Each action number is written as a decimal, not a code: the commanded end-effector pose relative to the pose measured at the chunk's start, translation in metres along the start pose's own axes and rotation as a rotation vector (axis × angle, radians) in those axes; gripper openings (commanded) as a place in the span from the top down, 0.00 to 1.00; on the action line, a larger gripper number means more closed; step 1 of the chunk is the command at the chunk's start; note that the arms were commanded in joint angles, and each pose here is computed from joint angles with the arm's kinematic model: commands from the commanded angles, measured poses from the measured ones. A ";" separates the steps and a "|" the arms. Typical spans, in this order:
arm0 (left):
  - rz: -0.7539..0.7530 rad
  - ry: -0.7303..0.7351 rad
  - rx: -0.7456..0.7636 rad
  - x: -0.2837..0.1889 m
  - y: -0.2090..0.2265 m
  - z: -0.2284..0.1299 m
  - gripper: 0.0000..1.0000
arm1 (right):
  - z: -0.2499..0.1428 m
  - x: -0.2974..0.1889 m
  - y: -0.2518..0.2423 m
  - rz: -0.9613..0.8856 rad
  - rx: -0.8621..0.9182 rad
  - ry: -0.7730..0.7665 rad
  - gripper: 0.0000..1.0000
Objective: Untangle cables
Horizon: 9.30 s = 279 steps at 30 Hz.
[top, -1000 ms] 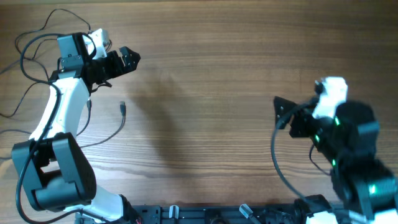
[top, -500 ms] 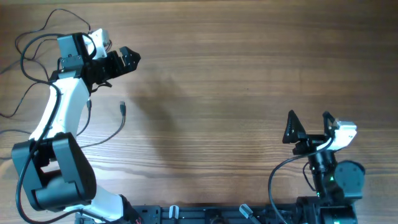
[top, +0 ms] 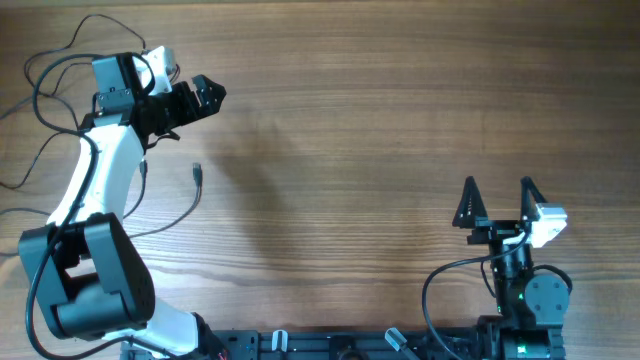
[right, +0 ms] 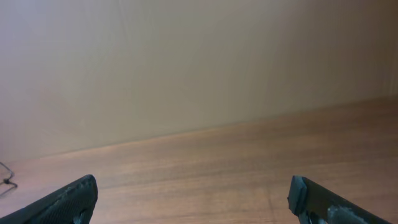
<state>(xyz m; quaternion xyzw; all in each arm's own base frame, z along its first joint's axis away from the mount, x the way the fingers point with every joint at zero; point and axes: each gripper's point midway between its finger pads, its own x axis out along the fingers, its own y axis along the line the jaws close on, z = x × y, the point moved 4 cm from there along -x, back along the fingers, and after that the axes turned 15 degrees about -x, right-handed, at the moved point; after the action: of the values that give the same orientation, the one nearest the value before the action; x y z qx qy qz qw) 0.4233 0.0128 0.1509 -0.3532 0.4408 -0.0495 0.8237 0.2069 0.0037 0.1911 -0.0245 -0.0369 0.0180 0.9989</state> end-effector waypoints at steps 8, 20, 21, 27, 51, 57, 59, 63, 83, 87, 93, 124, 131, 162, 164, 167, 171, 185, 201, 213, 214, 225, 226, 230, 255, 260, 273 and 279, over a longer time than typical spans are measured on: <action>-0.005 -0.001 -0.004 -0.001 0.000 0.000 0.00 | -0.016 -0.001 0.000 0.002 -0.137 0.073 0.00; -0.005 -0.001 -0.004 -0.001 0.000 0.000 0.00 | -0.016 -0.001 -0.001 0.001 -0.213 0.072 0.00; -0.005 -0.001 -0.004 -0.001 0.000 0.000 0.00 | -0.016 -0.001 -0.001 0.001 -0.212 0.072 0.00; -0.005 -0.001 -0.004 -0.001 0.000 0.000 0.00 | -0.016 -0.001 -0.001 0.001 -0.212 0.072 0.00; -0.005 -0.001 -0.004 -0.001 0.000 0.000 0.00 | -0.016 -0.001 -0.001 0.001 -0.212 0.072 0.00; -0.001 -0.002 -0.005 -0.001 0.000 0.000 0.00 | -0.016 -0.001 -0.001 0.001 -0.212 0.072 0.00; 0.128 -0.034 -0.001 -0.003 0.020 0.003 0.00 | -0.016 -0.001 -0.001 0.001 -0.212 0.072 0.00; 0.147 0.031 -0.150 -0.005 0.022 -0.014 0.00 | -0.016 -0.001 -0.001 0.001 -0.212 0.072 0.00; 0.319 -0.468 -0.096 -0.147 -0.020 0.020 0.00 | -0.016 -0.001 -0.001 0.001 -0.212 0.072 0.00; 0.329 -0.451 -0.101 -0.146 -0.018 0.016 0.00 | -0.016 -0.001 -0.001 0.001 -0.212 0.072 0.00; 0.287 -0.516 -0.080 -0.175 -0.034 0.012 0.00 | -0.016 -0.001 -0.001 0.001 -0.212 0.072 0.00; -0.004 -0.818 -0.088 -0.197 0.020 -0.135 0.00 | -0.016 -0.001 -0.001 0.001 -0.212 0.072 0.00; -0.044 -0.867 -0.068 -0.194 0.027 -0.146 0.00 | -0.016 -0.001 -0.001 0.001 -0.211 0.073 0.00; -0.161 -0.916 0.005 -0.155 0.039 -0.155 0.00 | -0.016 -0.001 -0.001 0.001 -0.211 0.073 0.00; -0.172 -0.917 0.015 -0.153 0.038 -0.155 0.00 | -0.016 -0.001 -0.001 0.001 -0.212 0.073 0.00; -0.179 -0.913 0.018 -0.146 0.041 -0.157 0.00 | -0.016 -0.001 -0.001 0.001 -0.211 0.073 0.00; -0.162 -0.915 0.040 -0.145 0.041 -0.157 0.00 | -0.016 -0.001 -0.001 0.001 -0.211 0.073 0.00; -0.035 -0.893 0.246 -0.139 0.047 -0.161 0.00 | -0.016 -0.001 -0.001 0.001 -0.211 0.073 0.00; -0.146 -0.827 0.196 -0.131 0.032 -0.171 0.00 | -0.016 -0.001 -0.001 0.001 -0.211 0.073 0.00; -0.146 -0.828 0.195 -0.131 0.032 -0.171 0.00 | -0.016 -0.001 -0.001 0.001 -0.211 0.073 0.00; -0.145 -0.828 0.195 -0.131 0.032 -0.171 0.00 | -0.016 -0.001 -0.001 0.001 -0.211 0.073 0.00; -0.143 -0.828 0.194 -0.131 0.033 -0.171 0.00 | -0.016 -0.001 -0.001 0.001 -0.212 0.073 0.00; -0.143 -0.828 0.194 -0.131 0.033 -0.171 0.00 | -0.016 -0.001 -0.001 0.001 -0.212 0.073 0.00; -0.143 -0.829 0.194 -0.131 0.032 -0.171 0.00 | -0.016 -0.001 -0.001 0.001 -0.212 0.073 0.00; -0.143 -0.828 0.194 -0.131 0.033 -0.171 0.00 | -0.016 -0.001 0.001 0.010 -0.208 0.071 0.00; -0.143 -0.828 0.194 -0.131 0.033 -0.171 0.00 | -0.016 -0.001 0.003 0.021 -0.208 0.069 0.00; -0.143 -0.828 0.194 -0.131 0.033 -0.171 0.00 | -0.016 -0.001 0.003 0.021 -0.208 0.070 0.00; -0.143 -0.828 0.194 -0.131 0.033 -0.171 0.00 | -0.016 -0.001 0.003 0.021 -0.208 0.070 0.00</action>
<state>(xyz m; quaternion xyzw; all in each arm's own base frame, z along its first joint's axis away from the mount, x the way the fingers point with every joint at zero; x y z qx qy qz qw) 0.2063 -0.0021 0.1617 -0.2879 0.0386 0.0012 0.9569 0.2073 0.0053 0.1730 -0.1240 0.0028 0.0232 0.9920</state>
